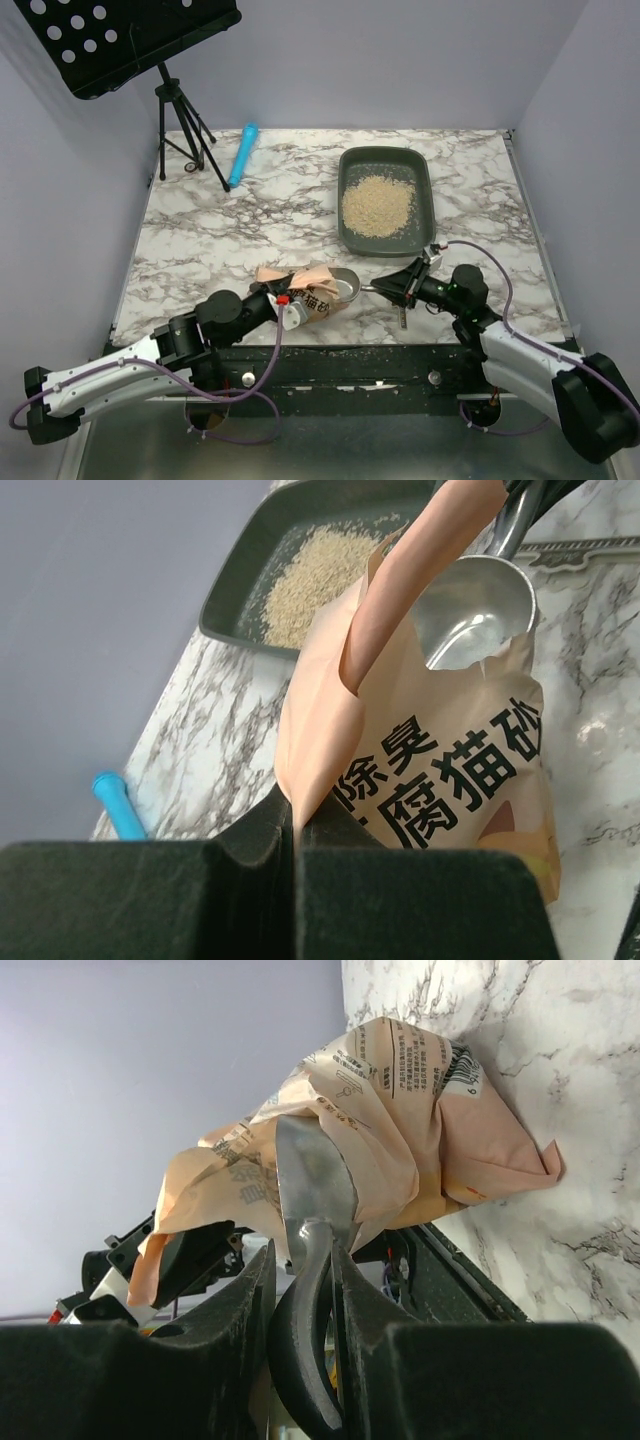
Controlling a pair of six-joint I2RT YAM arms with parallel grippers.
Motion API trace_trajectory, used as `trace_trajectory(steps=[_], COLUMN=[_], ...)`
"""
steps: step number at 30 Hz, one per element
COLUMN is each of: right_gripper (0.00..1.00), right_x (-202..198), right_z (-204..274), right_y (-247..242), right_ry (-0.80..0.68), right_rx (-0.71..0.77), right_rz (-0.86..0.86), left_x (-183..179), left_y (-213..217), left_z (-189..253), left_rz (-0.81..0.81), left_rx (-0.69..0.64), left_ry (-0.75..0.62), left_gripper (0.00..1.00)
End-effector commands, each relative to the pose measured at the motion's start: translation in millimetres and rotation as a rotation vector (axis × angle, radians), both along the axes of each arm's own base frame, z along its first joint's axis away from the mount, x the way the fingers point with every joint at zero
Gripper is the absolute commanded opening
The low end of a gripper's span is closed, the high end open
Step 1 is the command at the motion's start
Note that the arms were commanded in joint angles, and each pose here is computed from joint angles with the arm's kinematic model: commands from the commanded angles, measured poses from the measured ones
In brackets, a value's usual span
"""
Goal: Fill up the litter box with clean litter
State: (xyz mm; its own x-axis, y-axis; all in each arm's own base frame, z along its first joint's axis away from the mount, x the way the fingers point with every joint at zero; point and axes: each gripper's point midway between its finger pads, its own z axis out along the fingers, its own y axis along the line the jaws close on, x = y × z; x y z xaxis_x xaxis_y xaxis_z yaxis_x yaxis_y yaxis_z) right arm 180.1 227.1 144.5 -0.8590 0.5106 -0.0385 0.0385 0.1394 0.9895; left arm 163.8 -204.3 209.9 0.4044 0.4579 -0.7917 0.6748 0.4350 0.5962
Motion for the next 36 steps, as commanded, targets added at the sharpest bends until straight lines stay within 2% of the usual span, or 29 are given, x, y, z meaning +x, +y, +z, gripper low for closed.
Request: trace_trajectory(steps=[1,5,12,16,22,31,36], right_gripper=[0.00,0.00,0.01,0.01,0.01,0.01,0.00], right_x=[-7,-12,-9,-8,-9,-5,-7], right_z=[-42,-51,-31,-25,-22,-12,0], right_y=[-1,16,61,68,70,68,63], right_ry=[0.077,0.112,0.075,0.087,-0.004,-0.073,-0.089], right_rx=[-0.051,-0.050,0.090,0.179,0.121,-0.062,-0.070], right_rz=[-0.040,-0.010,0.061,0.076,0.088,0.090,0.092], left_x=[24,26,27,21,17,18,23], left_y=[32,49,77,73,48,28,18], left_z=[42,50,60,51,21,26,23], left_rz=[0.188,0.234,0.305,0.267,0.202,0.164,0.176], left_rx=[0.005,0.020,0.097,0.089,0.081,0.102,0.100], left_ry=[-0.117,-0.169,-0.202,-0.139,-0.041,0.026,0.043], left_gripper=[0.00,0.00,0.00,0.00,0.00,0.00,0.00])
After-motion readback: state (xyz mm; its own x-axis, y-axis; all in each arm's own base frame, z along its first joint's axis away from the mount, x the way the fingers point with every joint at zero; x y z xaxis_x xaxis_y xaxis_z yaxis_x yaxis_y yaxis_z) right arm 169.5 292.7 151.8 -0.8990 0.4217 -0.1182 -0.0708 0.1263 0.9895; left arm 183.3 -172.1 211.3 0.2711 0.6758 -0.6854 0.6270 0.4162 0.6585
